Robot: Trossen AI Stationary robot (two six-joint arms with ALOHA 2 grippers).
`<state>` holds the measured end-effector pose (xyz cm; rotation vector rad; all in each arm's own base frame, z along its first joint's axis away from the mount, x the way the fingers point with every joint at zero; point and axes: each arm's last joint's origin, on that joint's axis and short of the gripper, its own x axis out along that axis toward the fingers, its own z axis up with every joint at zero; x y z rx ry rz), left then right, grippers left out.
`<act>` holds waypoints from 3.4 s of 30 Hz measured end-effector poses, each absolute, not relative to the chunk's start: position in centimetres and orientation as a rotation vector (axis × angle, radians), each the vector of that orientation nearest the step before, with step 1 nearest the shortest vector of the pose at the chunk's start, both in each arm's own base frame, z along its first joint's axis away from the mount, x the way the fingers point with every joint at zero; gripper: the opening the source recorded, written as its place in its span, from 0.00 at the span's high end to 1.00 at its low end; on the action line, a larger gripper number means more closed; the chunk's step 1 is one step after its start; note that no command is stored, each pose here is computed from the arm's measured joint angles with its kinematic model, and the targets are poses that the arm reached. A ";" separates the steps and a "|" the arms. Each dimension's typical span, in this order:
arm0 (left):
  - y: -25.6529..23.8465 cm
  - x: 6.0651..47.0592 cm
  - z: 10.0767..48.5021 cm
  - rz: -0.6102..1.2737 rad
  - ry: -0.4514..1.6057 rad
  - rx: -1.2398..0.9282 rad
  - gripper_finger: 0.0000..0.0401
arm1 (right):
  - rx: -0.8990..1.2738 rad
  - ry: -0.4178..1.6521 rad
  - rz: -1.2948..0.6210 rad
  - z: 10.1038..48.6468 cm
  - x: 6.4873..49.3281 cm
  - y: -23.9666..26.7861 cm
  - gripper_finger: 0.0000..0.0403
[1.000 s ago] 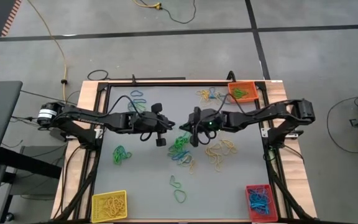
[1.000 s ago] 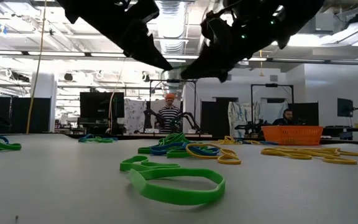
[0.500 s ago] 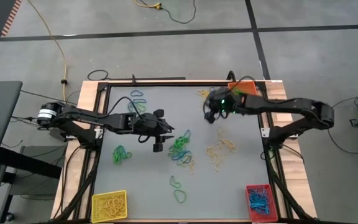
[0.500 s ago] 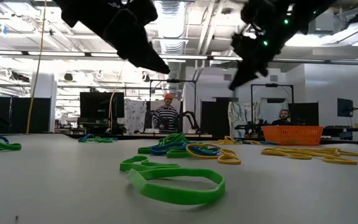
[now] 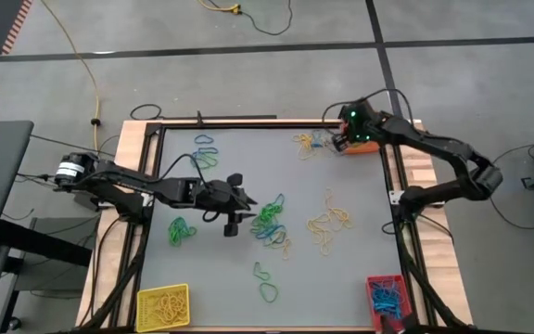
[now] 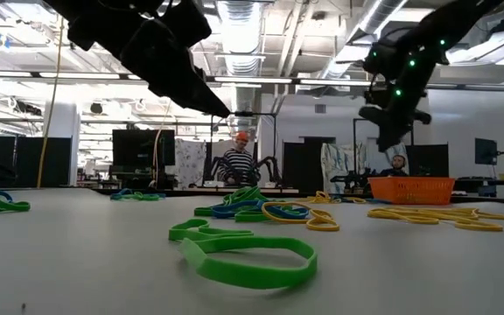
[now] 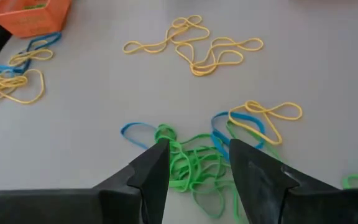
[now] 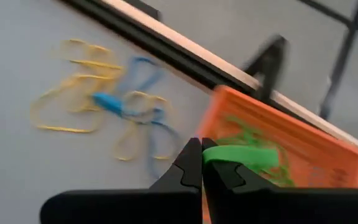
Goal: Sort rubber bands into baskets
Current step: Put the green rubber band into the orange bin
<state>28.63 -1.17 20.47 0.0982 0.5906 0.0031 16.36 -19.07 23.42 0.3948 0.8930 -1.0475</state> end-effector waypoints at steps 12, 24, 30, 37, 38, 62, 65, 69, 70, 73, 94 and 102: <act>-1.9 28.6 20.5 -0.022 0.583 0.105 0.61 | 0.543 1.096 -1.138 19.7 14.1 -21.9 0.89; -2.1 28.6 20.5 -0.020 0.583 0.111 0.61 | 0.516 1.188 -1.176 18.4 14.0 -22.4 0.80; -2.1 28.6 20.5 -0.015 0.581 0.119 0.61 | 0.512 1.197 -1.175 18.5 14.0 -22.2 0.62; -2.1 28.6 20.5 -0.013 0.581 0.122 0.61 | 0.512 1.200 -1.177 18.5 14.0 -22.2 0.46; -2.1 28.6 20.5 -0.013 0.581 0.122 0.61 | 0.512 1.199 -1.177 18.5 14.0 -22.2 0.45; -2.0 28.6 20.5 0.008 0.588 0.158 0.61 | 0.299 0.821 -0.988 25.6 16.6 -17.1 0.45; -2.0 28.5 20.3 0.008 0.610 0.156 0.61 | 0.280 0.784 -0.837 26.2 17.8 -15.3 0.45; -2.0 28.2 19.9 0.014 0.661 0.133 0.61 | 0.236 0.787 -0.659 26.3 19.7 -12.5 0.45; -1.9 28.1 19.8 0.017 0.679 0.127 0.61 | 0.215 0.796 -0.617 26.3 20.2 -11.8 0.45; -1.9 27.7 19.3 0.028 0.736 0.097 0.61 | 0.151 0.804 -0.493 25.7 21.4 -9.4 0.45; -1.9 24.7 17.1 0.092 1.120 -0.138 0.61 | -0.002 0.576 -0.020 21.9 24.2 2.1 0.45; -2.4 23.1 16.5 0.107 1.303 -0.268 0.61 | -0.070 0.542 0.050 20.7 25.4 3.8 0.45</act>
